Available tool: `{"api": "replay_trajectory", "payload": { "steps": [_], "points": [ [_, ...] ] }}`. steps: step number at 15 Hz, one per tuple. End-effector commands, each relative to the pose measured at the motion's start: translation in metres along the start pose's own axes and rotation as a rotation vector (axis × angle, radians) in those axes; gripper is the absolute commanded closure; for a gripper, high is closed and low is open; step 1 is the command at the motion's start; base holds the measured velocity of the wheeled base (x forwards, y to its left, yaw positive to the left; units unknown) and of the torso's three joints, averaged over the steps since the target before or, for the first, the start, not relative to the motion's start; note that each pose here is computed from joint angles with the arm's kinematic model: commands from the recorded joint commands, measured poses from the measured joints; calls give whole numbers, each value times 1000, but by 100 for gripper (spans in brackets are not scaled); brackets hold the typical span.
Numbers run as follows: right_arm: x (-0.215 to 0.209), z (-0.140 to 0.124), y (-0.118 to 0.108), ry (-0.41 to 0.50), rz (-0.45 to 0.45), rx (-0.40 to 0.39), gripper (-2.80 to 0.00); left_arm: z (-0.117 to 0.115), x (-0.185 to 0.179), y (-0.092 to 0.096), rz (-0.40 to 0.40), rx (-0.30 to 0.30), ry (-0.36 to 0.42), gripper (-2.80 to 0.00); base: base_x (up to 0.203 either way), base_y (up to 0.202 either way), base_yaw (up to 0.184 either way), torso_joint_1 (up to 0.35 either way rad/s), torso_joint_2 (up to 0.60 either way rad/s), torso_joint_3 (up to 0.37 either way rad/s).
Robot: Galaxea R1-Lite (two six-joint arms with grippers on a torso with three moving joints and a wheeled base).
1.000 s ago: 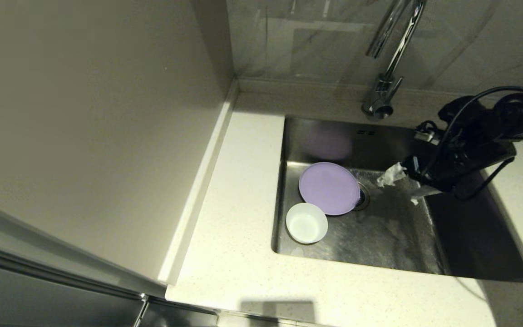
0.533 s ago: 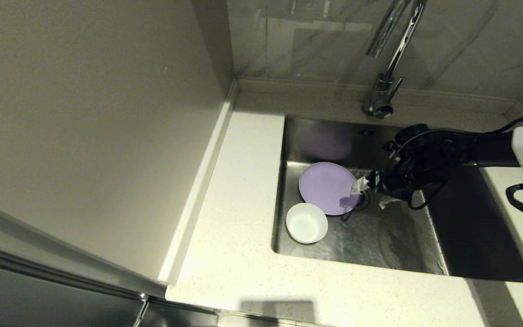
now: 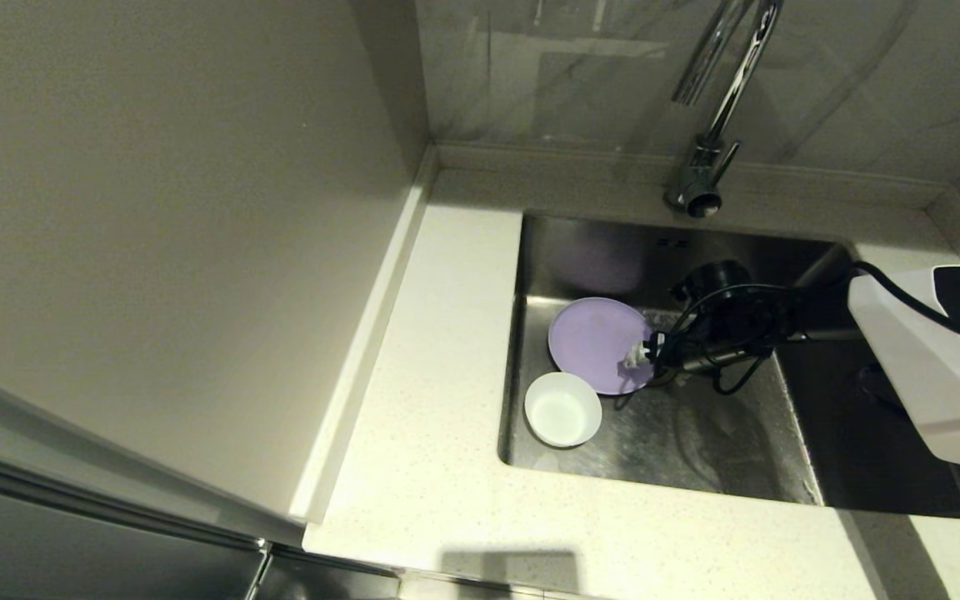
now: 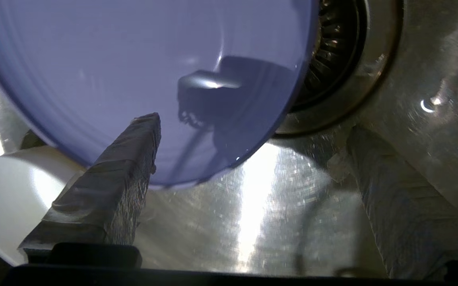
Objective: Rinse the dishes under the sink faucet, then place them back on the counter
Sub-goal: Put a plate back to the table from the sink
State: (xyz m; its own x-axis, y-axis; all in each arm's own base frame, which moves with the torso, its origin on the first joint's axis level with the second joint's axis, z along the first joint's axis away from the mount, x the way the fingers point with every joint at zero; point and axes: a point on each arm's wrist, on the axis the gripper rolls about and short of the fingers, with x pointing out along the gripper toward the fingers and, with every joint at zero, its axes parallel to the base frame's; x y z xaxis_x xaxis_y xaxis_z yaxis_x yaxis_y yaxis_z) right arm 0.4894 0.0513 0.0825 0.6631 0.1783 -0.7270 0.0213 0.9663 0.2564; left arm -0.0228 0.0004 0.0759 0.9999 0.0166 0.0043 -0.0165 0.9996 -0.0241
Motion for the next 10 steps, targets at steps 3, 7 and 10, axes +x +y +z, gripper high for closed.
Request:
{"api": "replay_trajectory", "payload": {
  "steps": [3,7,10],
  "points": [
    [16,0,7,-10,12,-12,-280,0,0,0,0,-1,-3,0,0,0,0,0,0,0],
    [23,-2,15,-36,22,-28,-280,0,0,0,0,-1,-3,0,0,0,0,0,0,0],
    [29,-4,18,-52,13,-38,-280,0,0,0,0,-1,-3,0,0,0,0,0,0,0]
  ]
}}
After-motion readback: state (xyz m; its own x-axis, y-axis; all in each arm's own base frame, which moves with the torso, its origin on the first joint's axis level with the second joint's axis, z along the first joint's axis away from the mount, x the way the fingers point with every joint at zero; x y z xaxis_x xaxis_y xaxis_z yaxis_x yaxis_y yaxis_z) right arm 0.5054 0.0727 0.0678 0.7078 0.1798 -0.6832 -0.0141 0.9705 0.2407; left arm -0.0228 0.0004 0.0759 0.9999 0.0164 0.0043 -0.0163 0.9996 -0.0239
